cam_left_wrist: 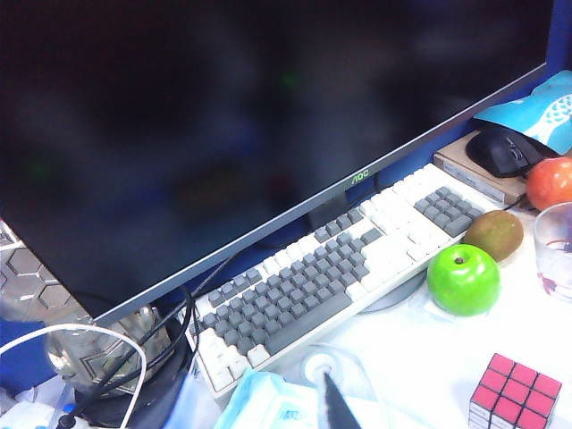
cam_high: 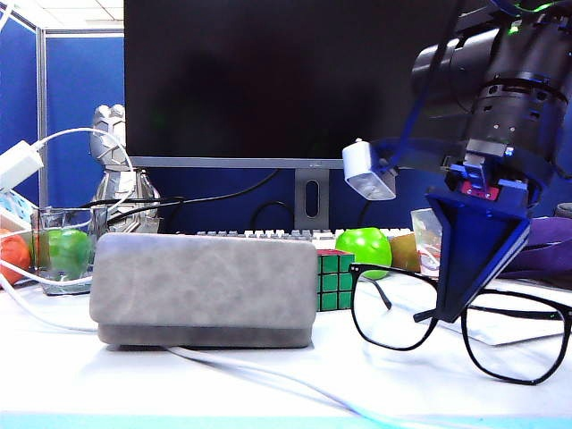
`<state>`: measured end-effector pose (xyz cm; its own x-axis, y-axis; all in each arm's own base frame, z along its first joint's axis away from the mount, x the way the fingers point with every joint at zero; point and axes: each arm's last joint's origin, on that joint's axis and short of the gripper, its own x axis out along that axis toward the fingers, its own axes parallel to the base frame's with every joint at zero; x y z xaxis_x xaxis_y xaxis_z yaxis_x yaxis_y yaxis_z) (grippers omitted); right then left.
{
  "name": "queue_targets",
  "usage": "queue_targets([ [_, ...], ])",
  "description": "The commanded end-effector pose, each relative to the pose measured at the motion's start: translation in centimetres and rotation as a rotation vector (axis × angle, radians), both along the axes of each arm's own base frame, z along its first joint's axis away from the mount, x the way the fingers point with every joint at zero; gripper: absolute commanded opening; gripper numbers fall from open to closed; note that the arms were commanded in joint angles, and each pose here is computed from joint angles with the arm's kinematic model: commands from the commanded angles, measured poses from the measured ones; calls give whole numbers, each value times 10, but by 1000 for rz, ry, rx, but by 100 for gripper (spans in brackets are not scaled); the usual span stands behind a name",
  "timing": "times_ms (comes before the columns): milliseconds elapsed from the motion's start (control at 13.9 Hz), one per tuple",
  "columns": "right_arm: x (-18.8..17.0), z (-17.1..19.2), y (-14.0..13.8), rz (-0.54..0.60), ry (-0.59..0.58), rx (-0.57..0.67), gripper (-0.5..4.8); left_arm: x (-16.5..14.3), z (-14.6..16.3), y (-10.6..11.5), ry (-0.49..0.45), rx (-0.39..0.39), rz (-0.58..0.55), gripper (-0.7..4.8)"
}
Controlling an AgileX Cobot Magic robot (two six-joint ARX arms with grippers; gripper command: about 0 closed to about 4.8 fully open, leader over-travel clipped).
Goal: Pick up the glasses, fold the temples of the glasses, place the glasses into the glasses case, and finally close the glasses case.
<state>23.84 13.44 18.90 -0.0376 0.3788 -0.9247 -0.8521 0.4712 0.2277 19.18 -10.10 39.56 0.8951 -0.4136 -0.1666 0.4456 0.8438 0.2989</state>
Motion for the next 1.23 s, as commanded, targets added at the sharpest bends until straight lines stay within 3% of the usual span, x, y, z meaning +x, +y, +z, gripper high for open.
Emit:
queue_targets([
  [72, 1, 25, 1, -1, -17, 7, -5, -1, 2, 0, -12, -6, -3, 183],
  [289, -2, 90, 1, 17, -182, 167, -5, -1, 8, -2, -47, -67, -64, 183],
  [505, -13, 144, 1, 65, -262, 414, -5, -4, 19, -8, -113, -170, -298, 183],
  [650, -23, 178, 0, 118, -271, 613, -5, -5, 23, -10, -137, -207, -390, 183],
  [938, -37, 235, -2, 232, -336, 1005, -5, 4, 18, -15, 51, -441, -366, 174],
  [1083, -44, 259, -5, 264, -418, 1116, -5, 7, 15, -17, 167, -572, -347, 174],
  [1227, -50, 275, -7, 304, -466, 1192, -5, 9, 14, -19, 232, -633, -384, 175],
])
